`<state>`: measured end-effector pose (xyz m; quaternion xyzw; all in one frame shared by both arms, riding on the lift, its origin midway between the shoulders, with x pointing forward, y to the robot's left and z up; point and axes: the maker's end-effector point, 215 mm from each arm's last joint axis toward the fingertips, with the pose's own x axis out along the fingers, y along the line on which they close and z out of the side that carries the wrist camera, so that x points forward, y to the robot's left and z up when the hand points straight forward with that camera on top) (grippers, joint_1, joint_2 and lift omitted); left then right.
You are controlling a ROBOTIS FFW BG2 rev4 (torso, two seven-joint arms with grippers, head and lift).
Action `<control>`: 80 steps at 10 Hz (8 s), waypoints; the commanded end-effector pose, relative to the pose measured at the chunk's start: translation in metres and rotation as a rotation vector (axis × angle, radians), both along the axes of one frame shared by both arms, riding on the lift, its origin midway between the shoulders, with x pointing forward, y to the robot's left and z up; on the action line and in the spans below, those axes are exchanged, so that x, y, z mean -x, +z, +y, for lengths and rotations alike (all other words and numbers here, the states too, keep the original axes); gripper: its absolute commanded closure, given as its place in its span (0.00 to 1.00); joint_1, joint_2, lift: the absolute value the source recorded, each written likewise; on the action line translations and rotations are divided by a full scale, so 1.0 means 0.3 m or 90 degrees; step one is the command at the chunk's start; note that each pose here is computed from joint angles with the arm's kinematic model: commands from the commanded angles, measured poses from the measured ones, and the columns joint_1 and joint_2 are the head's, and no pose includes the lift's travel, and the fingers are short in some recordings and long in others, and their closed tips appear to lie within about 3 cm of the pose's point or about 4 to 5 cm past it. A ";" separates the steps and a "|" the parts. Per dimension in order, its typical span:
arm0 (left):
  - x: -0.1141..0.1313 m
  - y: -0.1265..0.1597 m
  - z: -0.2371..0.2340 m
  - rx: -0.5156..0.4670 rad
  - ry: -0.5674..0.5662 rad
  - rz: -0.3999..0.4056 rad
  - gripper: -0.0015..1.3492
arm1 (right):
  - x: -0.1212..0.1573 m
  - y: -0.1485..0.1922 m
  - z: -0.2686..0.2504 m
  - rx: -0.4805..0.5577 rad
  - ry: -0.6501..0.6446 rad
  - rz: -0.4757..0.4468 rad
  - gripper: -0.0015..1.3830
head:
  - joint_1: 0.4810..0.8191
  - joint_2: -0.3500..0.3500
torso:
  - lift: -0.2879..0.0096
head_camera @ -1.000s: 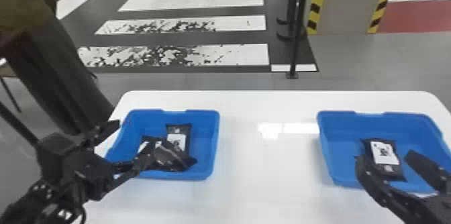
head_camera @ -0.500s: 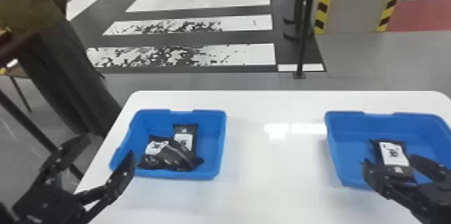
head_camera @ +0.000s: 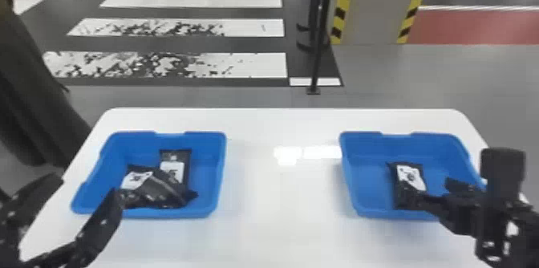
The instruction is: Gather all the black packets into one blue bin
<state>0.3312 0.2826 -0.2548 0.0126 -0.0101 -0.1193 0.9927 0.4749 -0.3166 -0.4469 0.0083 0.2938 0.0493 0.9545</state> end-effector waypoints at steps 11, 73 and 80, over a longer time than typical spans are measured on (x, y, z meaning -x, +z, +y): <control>-0.072 -0.007 -0.080 0.031 -0.036 -0.002 0.19 | -0.107 -0.254 -0.068 -0.020 -0.020 0.178 0.93 | 0.63 0.37 | 0.60; 0.137 -0.189 0.162 -0.043 0.046 0.074 0.16 | 0.729 0.432 -0.043 0.045 0.028 -0.304 0.16 | 0.63 0.51 | 0.60; 0.114 -0.226 0.145 -0.028 0.042 0.091 0.16 | 0.655 0.457 -0.029 0.059 0.038 -0.329 0.16 | 0.63 0.50 | 0.60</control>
